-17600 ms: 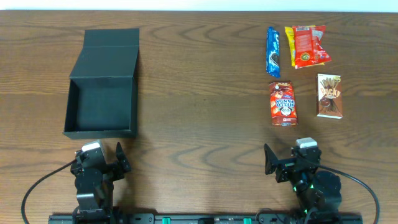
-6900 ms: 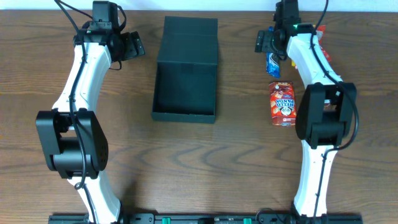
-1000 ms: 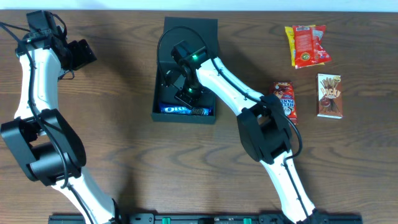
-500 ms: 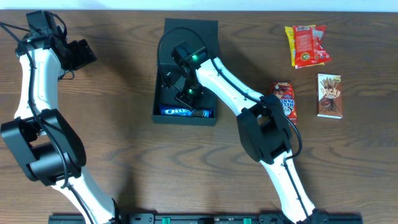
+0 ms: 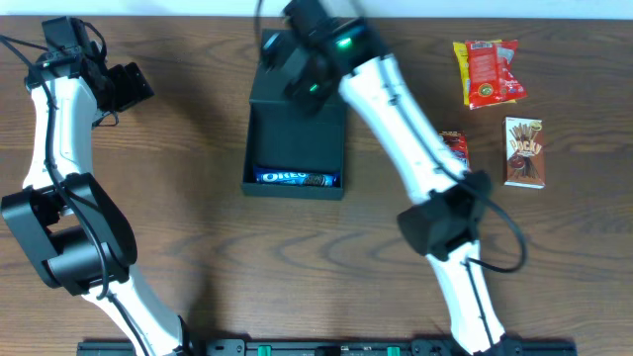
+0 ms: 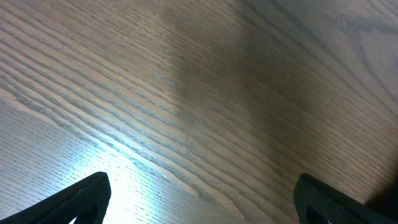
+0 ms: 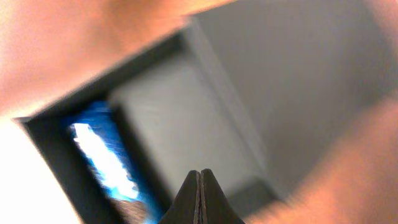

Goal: Pack container
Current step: 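Withdraw the right gripper and reach toward the red chip bag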

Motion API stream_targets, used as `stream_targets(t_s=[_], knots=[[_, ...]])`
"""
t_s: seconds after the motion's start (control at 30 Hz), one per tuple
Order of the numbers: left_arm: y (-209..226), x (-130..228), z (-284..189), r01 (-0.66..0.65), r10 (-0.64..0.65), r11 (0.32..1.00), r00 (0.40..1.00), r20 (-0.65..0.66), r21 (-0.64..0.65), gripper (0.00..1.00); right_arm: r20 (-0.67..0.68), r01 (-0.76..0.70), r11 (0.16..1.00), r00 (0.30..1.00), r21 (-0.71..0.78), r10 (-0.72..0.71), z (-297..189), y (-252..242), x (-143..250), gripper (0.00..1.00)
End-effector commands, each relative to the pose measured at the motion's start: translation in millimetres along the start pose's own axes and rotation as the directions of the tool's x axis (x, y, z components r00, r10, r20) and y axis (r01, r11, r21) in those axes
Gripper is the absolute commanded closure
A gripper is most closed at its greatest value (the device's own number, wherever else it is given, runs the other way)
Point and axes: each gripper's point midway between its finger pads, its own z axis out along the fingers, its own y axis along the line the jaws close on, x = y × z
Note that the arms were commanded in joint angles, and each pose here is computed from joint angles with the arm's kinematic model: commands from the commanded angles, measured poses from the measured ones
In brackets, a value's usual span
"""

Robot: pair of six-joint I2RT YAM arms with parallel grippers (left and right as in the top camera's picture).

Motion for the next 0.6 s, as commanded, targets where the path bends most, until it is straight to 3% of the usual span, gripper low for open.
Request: stream_targets(t_s=[0.0, 0.17, 0.37, 0.57], knots=[[1, 4, 5, -0.02, 0.02, 1.0, 1.0, -0.017, -0.001, 0.05, -0.019, -0.126, 0.978, 0.991, 0.167, 0.131, -31, -74, 30, 0.98], [1, 5, 5, -0.02, 0.02, 1.0, 1.0, -0.02, -0.001, 0.05, -0.043, -0.345, 0.91, 0.93, 0.231, 0.364, -44, -149, 91, 0.98], [1, 5, 6, -0.019, 0.019, 1.0, 1.0, -0.018, -0.001, 0.05, 0.017, -0.575, 0.754, 0.799, 0.316, 0.602, -74, -230, 166, 0.92], [1, 2, 6, -0.02, 0.02, 1.0, 1.0, -0.01, 0.001, 0.05, 0.116, -0.716, 0.605, 0.673, 0.349, 0.73, -97, -279, 215, 0.88]])
